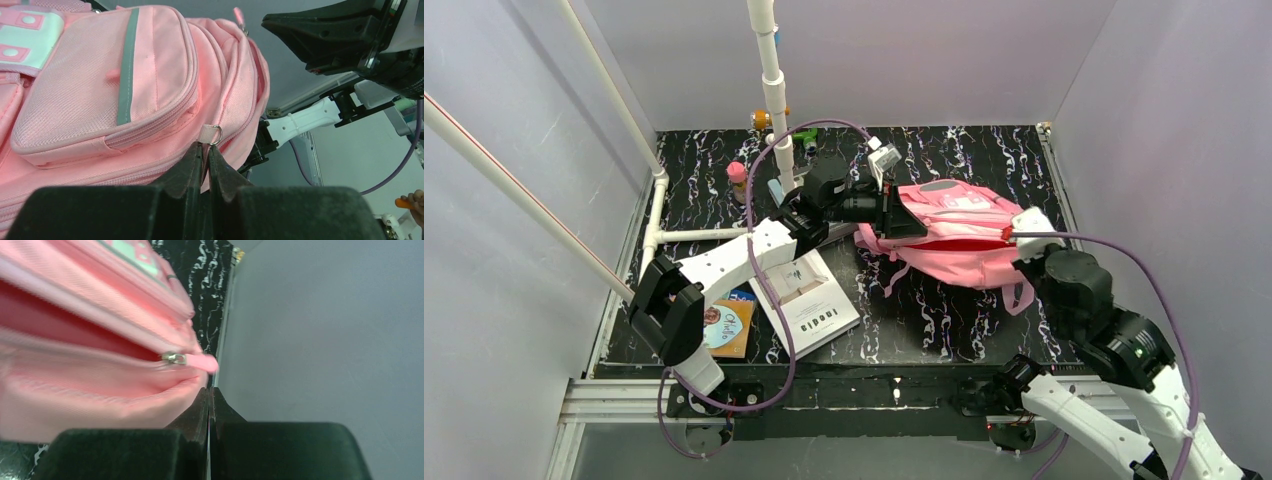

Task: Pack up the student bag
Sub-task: Unzip the student bag at the center of the board.

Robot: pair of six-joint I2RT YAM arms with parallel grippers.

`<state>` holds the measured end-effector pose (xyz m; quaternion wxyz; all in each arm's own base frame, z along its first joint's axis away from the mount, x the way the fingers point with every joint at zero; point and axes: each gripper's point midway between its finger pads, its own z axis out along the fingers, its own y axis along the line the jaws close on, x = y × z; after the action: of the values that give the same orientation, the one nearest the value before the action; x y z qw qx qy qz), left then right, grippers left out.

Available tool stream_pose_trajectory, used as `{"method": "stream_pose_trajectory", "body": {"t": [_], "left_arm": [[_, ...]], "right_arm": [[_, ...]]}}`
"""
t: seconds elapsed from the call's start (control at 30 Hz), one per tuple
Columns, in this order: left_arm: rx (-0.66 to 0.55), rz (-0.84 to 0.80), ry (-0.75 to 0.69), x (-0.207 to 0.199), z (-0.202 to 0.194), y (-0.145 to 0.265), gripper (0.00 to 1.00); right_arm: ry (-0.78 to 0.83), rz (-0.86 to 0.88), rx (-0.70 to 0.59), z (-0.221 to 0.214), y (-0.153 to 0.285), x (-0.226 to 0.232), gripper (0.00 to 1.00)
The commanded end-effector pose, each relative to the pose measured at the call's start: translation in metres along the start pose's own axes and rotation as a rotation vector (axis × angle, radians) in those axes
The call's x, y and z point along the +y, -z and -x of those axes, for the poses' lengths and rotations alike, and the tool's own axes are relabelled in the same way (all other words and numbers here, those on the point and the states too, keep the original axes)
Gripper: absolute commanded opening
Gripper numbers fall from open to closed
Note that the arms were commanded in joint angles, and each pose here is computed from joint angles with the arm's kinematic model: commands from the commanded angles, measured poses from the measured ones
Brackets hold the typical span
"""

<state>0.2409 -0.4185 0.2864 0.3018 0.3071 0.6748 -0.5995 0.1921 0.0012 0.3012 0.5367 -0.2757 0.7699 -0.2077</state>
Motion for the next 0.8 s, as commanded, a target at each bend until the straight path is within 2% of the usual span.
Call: {"method": "stream_pose_trajectory", "body": {"t": [0.0, 0.1, 0.2, 0.27, 0.33, 0.43, 0.47, 0.53, 0.6, 0.77], "left_arm": [[-0.072, -0.076, -0.086, -0.041, 0.029, 0.026, 0.00], [-0.059, -0.110, -0.098, -0.052, 0.027, 0.032, 0.00], [-0.067, -0.135, -0.123, -0.064, 0.029, 0.039, 0.00], [-0.075, -0.138, -0.127, -0.068, 0.032, 0.041, 0.00], [-0.077, -0.138, -0.117, -0.068, 0.033, 0.040, 0.00], [-0.088, -0.121, -0.093, -0.062, 0.034, 0.037, 0.00], [-0.087, -0.122, -0.087, -0.060, 0.033, 0.035, 0.00], [-0.084, -0.119, -0.077, -0.057, 0.031, 0.034, 0.00], [-0.086, -0.110, -0.074, -0.054, 0.029, 0.034, 0.00], [-0.097, -0.087, -0.057, -0.048, 0.031, 0.030, 0.00]], "right_arm": [[-0.142, -0.221, -0.002, -0.009, 0.017, -0.042, 0.01], [-0.232, -0.269, 0.017, -0.021, 0.015, -0.039, 0.01], [-0.379, -0.277, -0.050, -0.018, 0.017, -0.037, 0.01], [-0.526, -0.213, -0.125, -0.003, 0.022, -0.033, 0.01], [-0.719, -0.116, -0.146, 0.011, 0.029, -0.023, 0.15], [-0.893, 0.059, -0.115, 0.032, 0.036, 0.002, 0.20], [-0.941, 0.114, -0.090, 0.038, 0.036, 0.013, 0.25], [-0.985, 0.216, -0.010, 0.042, 0.034, 0.040, 0.46], [-1.071, 0.159, 0.119, 0.025, 0.034, 0.045, 0.60], [-1.239, 0.042, 0.158, 0.005, 0.065, 0.013, 0.73]]}}
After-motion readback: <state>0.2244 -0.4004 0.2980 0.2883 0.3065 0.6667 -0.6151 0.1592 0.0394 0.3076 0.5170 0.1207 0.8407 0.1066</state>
